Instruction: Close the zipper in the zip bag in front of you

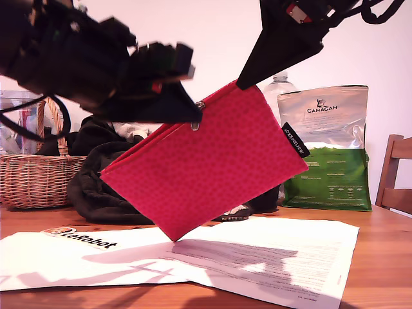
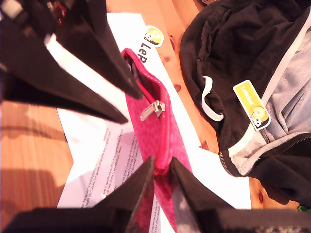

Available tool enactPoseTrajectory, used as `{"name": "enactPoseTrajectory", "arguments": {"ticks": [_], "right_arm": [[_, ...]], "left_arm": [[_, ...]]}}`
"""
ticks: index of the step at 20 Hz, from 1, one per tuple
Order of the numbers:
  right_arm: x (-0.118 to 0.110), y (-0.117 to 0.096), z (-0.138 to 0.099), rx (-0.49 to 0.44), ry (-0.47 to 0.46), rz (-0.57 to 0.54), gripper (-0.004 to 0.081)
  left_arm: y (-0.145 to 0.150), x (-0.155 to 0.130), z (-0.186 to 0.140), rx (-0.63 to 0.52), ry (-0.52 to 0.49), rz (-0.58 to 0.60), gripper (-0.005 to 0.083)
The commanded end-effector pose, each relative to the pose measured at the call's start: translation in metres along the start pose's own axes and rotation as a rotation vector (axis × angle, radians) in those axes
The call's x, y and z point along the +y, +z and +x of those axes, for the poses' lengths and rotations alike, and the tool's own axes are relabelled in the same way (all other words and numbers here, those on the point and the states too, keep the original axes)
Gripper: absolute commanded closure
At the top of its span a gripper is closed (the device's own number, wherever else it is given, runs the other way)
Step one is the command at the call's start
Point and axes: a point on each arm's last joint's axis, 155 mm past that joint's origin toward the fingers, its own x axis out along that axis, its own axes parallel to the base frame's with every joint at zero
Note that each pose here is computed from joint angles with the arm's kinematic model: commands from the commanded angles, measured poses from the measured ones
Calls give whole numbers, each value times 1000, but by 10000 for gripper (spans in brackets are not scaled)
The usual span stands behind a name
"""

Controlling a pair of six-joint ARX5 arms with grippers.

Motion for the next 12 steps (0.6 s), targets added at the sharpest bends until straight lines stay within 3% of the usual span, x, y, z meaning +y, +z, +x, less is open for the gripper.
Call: {"name": "enactPoseTrajectory", "arguments": {"ticks": [1, 12], "right_arm": [[-6, 14, -6, -45, -19, -1, 783], [-2, 16, -6, -59, 2, 23, 783]], "left_arm": [[2, -2, 5, -6, 0, -5, 556], [7, 10, 20, -3, 80, -14, 557]]}}
